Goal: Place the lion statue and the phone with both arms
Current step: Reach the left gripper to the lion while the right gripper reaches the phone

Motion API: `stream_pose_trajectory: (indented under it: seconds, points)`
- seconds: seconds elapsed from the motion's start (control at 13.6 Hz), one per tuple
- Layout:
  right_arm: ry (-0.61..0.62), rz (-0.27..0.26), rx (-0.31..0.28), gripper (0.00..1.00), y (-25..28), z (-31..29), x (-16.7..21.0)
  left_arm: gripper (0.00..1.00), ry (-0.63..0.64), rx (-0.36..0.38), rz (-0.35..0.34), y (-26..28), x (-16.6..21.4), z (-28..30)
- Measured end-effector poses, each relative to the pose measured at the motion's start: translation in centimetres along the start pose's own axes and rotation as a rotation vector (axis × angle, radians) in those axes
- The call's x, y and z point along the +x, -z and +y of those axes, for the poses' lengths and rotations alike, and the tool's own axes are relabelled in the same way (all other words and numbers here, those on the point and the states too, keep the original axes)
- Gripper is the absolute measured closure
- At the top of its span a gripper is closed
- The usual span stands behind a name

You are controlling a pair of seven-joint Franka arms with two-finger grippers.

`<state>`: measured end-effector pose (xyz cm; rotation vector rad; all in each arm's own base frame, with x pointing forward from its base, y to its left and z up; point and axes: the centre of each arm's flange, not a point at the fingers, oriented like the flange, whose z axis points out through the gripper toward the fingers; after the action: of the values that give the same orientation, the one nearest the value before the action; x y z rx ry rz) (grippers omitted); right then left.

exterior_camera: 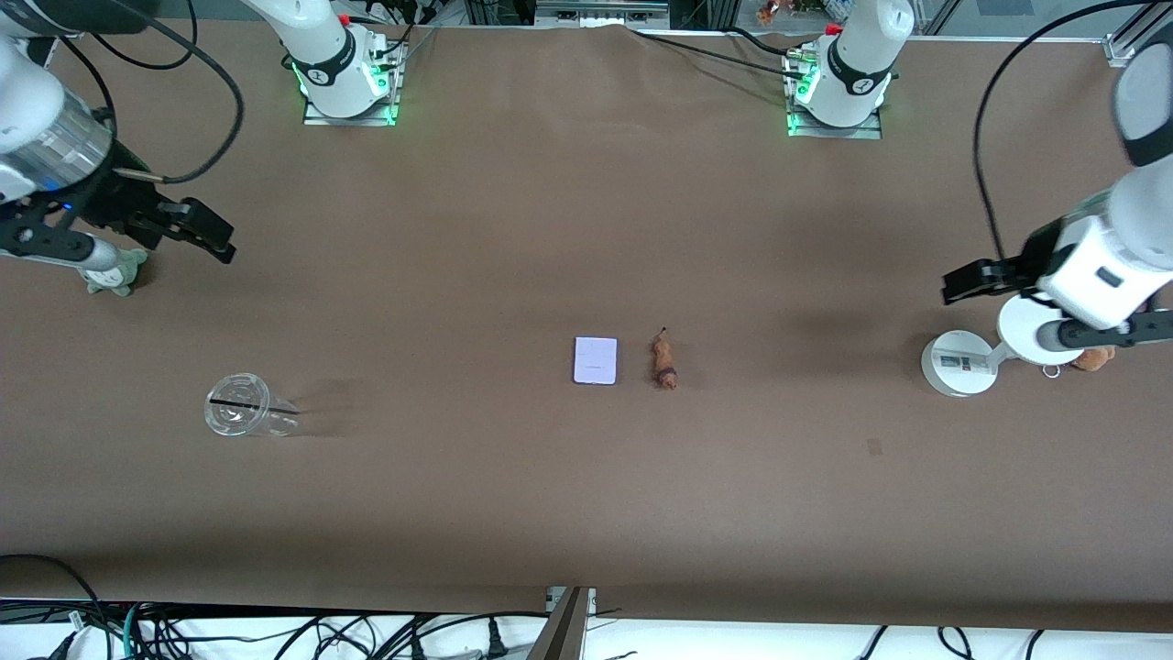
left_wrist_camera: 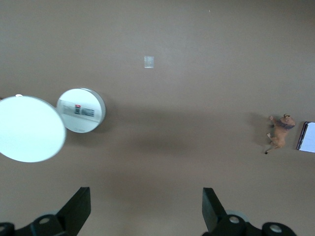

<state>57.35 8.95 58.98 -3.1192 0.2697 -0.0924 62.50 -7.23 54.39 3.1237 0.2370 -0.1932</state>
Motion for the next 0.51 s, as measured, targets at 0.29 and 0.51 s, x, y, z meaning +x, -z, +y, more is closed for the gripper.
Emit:
stream_pose_trajectory:
  seconds: [0.29,0.51]
  points:
    - [0.026,-0.030,-0.009,0.00,-2.0,-2.0,0.1,0.00,0.036,-0.012,0.061,-7.1,1.5,13.7]
    - [0.071,-0.095,-0.032,0.00,-5.6,-4.7,-0.1,0.00,0.015,-0.041,0.049,-14.3,2.3,19.7]
